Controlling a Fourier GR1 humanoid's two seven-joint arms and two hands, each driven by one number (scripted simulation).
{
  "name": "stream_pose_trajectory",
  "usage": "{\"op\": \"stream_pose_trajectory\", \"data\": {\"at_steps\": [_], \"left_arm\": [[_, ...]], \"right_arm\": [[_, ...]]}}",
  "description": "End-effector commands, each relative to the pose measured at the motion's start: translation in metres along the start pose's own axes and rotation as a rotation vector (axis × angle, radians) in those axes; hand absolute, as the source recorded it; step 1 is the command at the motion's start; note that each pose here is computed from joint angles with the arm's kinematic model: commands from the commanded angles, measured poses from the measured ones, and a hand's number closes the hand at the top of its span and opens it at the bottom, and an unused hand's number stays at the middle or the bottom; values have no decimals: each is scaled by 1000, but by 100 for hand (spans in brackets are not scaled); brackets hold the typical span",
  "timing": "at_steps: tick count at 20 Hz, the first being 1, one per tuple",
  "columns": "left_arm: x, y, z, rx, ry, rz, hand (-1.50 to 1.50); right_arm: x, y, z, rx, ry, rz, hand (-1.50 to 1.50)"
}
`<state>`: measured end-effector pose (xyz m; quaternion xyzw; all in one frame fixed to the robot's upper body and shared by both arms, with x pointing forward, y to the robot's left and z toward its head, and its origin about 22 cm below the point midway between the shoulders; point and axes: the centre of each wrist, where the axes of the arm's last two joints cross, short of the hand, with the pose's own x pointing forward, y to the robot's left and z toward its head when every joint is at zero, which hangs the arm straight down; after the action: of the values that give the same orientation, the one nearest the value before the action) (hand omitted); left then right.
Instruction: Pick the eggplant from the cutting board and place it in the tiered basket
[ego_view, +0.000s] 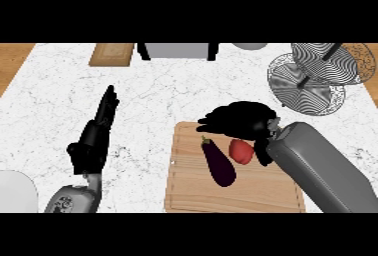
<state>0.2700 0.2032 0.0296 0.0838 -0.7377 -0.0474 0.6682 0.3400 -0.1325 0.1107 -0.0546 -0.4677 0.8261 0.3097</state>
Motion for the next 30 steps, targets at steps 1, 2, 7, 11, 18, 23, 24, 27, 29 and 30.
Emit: {"op": "stream_pose_trajectory", "data": {"at_steps": [1,2,7,11,18,23,24,27,29,30], "left_arm": [[11,-11,1,-21,18,14,0],[7,-1,2,-18,3,-5,0],[-4,0,6,-4,-10,1,0],[-16,-9,-3,-11,10,20,0],[19,-14,-11,-7,13,17,0],[-1,4,6,-8,1,0,0],[-14,-10,4,-9,-7,3,0],[3,-7,-1,-7,14,-10,0],[-5,-20,-3,-2,-25,13,0],[4,-5,-9,5,-4,6,0]], "right_arm": [[4,9,5,44,-43,-6,-150],[4,10,-15,32,-44,-11,-150],[11,4,-25,58,-32,-18,-150],[24,-2,-51,94,-39,-12,-150],[10,24,-47,81,-13,-15,-150],[17,33,-52,88,-19,-49,-150],[13,25,-60,96,-15,-33,-150],[-7,26,-68,83,-14,-50,-150],[21,60,-64,92,-42,-48,-150],[7,43,-76,92,-23,-53,-150]]}}
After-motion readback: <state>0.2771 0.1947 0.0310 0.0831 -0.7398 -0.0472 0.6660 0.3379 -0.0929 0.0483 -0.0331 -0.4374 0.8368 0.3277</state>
